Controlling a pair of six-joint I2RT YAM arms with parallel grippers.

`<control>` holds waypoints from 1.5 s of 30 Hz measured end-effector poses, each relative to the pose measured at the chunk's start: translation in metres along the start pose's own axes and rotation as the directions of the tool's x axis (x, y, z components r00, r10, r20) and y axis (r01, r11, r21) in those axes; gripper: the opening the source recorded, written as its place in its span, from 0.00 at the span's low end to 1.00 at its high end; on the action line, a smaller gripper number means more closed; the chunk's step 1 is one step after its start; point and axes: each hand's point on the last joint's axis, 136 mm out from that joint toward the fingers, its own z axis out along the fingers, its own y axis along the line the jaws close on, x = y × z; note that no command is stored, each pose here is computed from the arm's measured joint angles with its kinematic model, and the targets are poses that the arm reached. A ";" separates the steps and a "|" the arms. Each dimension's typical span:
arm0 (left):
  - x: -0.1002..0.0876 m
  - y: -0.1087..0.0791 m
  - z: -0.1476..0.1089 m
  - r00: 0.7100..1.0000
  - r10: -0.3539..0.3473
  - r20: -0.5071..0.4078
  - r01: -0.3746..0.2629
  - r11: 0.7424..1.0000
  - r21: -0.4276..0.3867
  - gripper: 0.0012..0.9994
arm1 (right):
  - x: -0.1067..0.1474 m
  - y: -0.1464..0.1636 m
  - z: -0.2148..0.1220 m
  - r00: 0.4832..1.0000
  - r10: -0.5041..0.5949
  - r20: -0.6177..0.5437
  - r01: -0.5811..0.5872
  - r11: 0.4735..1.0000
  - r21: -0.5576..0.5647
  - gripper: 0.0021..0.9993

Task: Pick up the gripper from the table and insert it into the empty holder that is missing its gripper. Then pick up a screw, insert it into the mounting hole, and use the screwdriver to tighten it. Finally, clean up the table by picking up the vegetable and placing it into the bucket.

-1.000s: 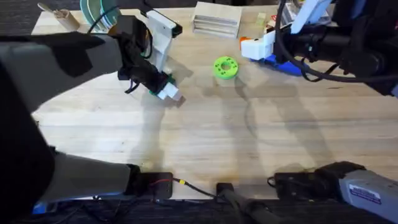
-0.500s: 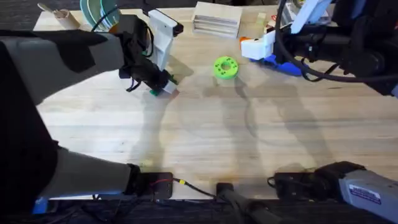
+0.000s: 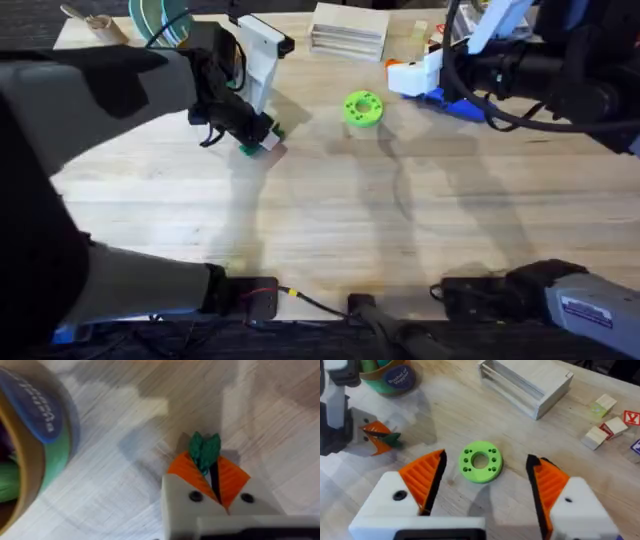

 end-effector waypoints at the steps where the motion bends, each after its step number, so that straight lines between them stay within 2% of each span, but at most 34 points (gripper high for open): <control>1: -0.002 0.001 -0.004 1.000 0.002 0.004 -0.002 1.000 -0.007 0.02 | 0.000 0.000 0.000 1.000 0.000 0.000 0.000 1.000 0.000 0.99; 4: -0.021 0.010 -0.022 0.998 0.019 0.060 -0.016 0.999 -0.051 0.02 | 0.000 0.000 0.000 1.000 0.000 0.000 0.000 1.000 0.000 0.99; 9: -0.069 0.029 -0.070 0.973 0.074 0.219 -0.038 0.986 -0.165 0.02 | 0.000 0.000 0.000 1.000 0.000 0.000 0.000 1.000 0.000 0.99; 11: -0.085 0.039 -0.089 0.957 0.086 0.277 -0.027 0.978 -0.208 0.02 | 0.000 0.000 0.000 1.000 0.000 0.000 0.000 1.000 0.000 0.99; 14: -0.098 0.058 -0.107 0.938 0.076 0.339 0.014 0.966 -0.257 0.02 | 0.000 0.000 0.000 1.000 0.000 0.000 0.000 1.000 0.000 0.99; 18: -0.098 0.093 -0.125 0.906 -0.019 0.422 0.157 0.943 -0.295 0.02 | 0.000 0.000 0.000 1.000 0.001 0.000 -0.001 1.000 0.000 0.99; 20: -0.097 0.114 -0.136 0.871 -0.086 0.483 0.258 0.918 -0.301 0.02 | 0.000 0.000 0.000 1.000 0.000 0.000 0.000 1.000 0.000 0.99; 23: -0.094 0.143 -0.155 0.794 -0.183 0.580 0.410 0.865 -0.289 0.02 | 0.000 0.000 0.000 1.000 0.000 0.000 0.000 1.000 0.000 0.99; 25: -0.091 0.155 -0.163 0.751 -0.229 0.619 0.478 0.835 -0.271 0.02 | 0.000 0.000 0.000 1.000 0.000 0.000 0.000 1.000 0.000 0.99; 28: -0.093 0.165 -0.163 0.694 -0.294 0.658 0.551 0.804 -0.223 0.02 | 0.000 0.000 0.000 1.000 0.000 0.000 0.000 1.000 0.000 0.99; 32: -0.090 0.169 -0.138 0.646 -0.412 0.643 0.628 0.766 -0.140 0.02 | 0.000 0.000 0.000 1.000 0.000 0.000 0.000 1.000 0.000 0.99; 37: -0.075 0.180 -0.105 0.590 -0.542 0.598 0.727 0.679 -0.101 0.02 | 0.000 0.000 0.000 1.000 0.000 0.000 0.000 1.000 0.000 0.99; 40: -0.070 0.185 -0.097 0.562 -0.575 0.594 0.760 0.642 -0.099 0.02 | 0.000 0.000 0.000 1.000 0.000 0.000 0.000 1.000 0.000 0.99; 45: -0.072 0.192 -0.101 0.535 -0.574 0.620 0.780 0.618 -0.102 0.02 | 0.000 0.000 0.000 1.000 0.000 0.000 0.000 1.000 0.000 0.99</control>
